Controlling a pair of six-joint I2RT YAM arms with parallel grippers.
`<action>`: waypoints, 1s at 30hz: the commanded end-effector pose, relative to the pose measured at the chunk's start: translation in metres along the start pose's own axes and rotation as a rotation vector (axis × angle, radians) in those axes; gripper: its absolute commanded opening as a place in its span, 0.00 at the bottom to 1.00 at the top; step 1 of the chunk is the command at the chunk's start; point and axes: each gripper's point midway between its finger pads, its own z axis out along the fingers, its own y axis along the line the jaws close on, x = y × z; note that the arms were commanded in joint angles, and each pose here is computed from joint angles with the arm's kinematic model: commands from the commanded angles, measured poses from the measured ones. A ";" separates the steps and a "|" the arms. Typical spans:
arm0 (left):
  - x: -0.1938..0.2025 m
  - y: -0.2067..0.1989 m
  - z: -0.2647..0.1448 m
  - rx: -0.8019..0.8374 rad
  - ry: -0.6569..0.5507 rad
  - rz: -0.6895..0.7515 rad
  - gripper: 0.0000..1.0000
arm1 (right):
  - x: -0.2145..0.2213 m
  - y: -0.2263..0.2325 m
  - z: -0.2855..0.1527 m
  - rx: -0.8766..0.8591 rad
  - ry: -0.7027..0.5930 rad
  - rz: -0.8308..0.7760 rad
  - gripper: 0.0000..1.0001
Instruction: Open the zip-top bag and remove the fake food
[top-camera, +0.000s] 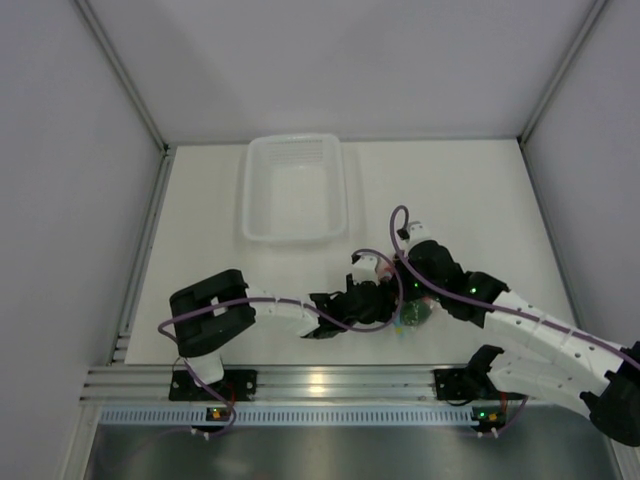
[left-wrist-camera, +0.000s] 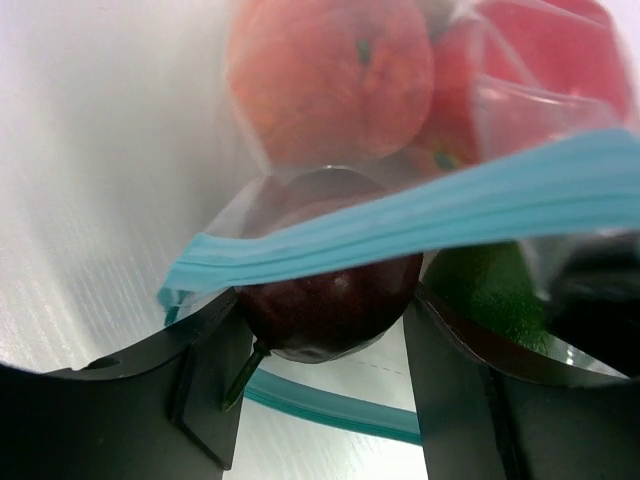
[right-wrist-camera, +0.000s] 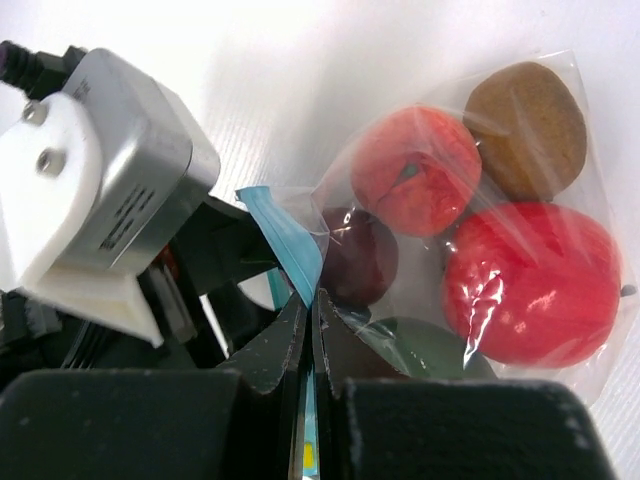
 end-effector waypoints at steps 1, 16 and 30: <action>-0.040 -0.059 -0.023 0.207 -0.112 0.005 0.00 | -0.029 0.033 -0.003 -0.103 -0.078 0.034 0.00; -0.045 -0.060 -0.046 0.228 -0.146 0.016 0.00 | -0.056 0.009 0.001 0.080 -0.131 -0.008 0.00; -0.060 -0.044 -0.078 0.221 -0.186 0.001 0.00 | -0.061 -0.007 0.010 0.178 -0.159 -0.005 0.00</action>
